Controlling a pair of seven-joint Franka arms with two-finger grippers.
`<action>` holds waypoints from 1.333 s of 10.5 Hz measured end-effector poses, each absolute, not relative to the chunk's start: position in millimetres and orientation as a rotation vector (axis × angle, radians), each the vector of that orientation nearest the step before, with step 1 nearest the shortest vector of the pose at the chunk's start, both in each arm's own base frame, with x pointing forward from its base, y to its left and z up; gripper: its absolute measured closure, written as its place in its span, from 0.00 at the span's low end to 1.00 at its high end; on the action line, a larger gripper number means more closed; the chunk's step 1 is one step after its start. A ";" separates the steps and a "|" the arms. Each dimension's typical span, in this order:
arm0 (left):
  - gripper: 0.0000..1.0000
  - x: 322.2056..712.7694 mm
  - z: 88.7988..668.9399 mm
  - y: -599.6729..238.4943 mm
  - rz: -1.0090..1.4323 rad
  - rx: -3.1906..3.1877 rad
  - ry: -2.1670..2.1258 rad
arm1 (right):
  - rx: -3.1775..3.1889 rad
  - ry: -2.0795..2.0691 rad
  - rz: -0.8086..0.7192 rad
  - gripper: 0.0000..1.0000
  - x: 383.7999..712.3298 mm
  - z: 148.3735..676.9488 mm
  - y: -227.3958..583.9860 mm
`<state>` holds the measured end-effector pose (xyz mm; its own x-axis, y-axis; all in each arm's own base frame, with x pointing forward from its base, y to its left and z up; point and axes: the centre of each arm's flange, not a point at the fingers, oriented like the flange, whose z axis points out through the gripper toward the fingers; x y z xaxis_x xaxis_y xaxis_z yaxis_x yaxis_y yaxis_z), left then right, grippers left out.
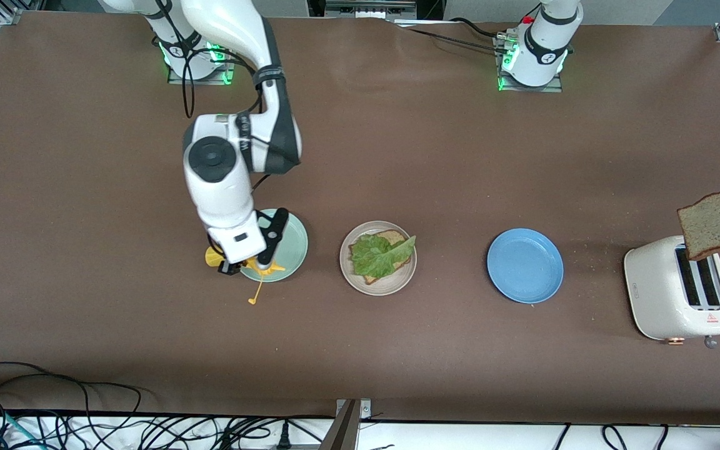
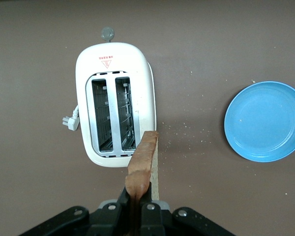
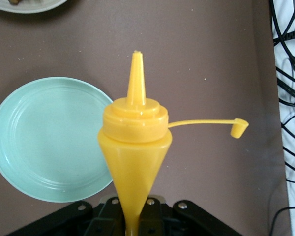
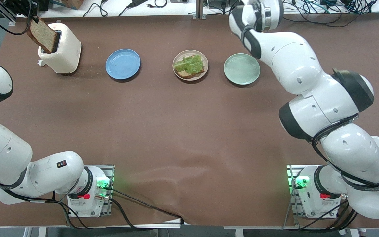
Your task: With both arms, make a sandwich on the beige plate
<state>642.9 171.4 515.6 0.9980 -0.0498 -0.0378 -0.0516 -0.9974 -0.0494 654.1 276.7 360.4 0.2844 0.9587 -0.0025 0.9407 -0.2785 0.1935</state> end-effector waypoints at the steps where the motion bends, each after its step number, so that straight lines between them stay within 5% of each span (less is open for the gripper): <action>1: 0.90 642.9 515.6 171.4 0.057 -3.090 0.078 | 2.467 1.801 0.192 0.94 661.3 356.8 254.6; 5: 0.90 642.9 515.1 171.3 0.058 -3.090 0.079 | 2.798 2.017 0.396 0.94 681.9 330.5 127.5; 14: 0.90 643.1 514.0 171.0 0.062 -3.091 0.080 | 3.130 2.361 1.308 0.94 647.6 173.4 2.9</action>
<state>643.1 171.0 514.0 0.9979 -0.0505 -0.0410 -0.0525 -0.9975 -0.0482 647.6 2.9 173.4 0.3401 0.4047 0.8489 0.9343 -0.0424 -0.3541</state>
